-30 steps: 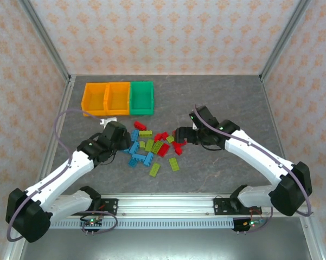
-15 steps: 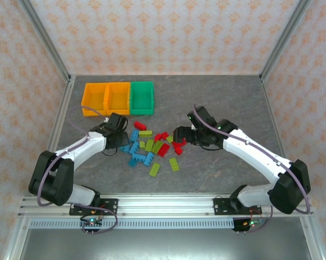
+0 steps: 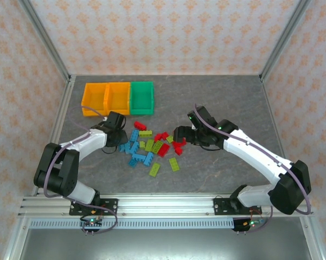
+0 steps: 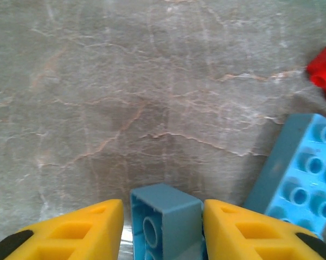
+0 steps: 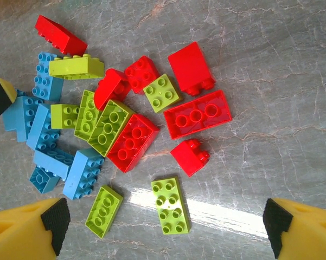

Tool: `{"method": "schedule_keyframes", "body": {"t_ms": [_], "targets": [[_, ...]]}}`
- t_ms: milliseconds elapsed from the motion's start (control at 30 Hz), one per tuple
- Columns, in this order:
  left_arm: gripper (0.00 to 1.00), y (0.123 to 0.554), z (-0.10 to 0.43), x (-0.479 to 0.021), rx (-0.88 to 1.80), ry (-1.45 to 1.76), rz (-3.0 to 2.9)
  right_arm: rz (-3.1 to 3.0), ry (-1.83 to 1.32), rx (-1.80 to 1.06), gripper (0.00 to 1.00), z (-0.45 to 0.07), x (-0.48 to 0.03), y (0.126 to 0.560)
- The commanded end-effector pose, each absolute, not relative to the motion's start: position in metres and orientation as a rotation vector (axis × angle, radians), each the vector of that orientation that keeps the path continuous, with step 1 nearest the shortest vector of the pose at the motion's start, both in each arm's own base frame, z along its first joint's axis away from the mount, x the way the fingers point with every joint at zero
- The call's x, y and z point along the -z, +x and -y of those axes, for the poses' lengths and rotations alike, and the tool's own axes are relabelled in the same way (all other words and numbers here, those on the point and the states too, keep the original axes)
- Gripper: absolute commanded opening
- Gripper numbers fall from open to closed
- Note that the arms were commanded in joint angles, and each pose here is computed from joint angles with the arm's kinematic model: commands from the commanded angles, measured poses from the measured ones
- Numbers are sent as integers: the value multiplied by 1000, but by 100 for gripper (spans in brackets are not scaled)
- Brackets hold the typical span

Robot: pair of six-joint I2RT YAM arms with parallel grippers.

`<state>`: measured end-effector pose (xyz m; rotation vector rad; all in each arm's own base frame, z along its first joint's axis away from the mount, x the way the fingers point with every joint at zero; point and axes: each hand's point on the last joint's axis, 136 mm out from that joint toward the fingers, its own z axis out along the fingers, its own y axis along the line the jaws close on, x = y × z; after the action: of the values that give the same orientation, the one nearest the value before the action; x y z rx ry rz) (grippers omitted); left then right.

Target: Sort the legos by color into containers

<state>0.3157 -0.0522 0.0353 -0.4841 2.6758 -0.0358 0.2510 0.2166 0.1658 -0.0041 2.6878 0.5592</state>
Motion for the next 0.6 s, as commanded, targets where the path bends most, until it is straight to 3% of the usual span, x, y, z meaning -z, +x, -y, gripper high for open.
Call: {"method": "schedule_keyframes", "body": {"t_ms": [0,400,567], "targets": [[42,303,32,-30,-96,-518,-2674,-2654,14,-554,94,-215,-176,252],[41,294,42,-19,-12,-542,-2726,-2648,-10,-567,94,-224,-181,254],[35,288,37,-11,-60,-606,-2746,-2642,-6,-571,94,-223,-183,252]]}}
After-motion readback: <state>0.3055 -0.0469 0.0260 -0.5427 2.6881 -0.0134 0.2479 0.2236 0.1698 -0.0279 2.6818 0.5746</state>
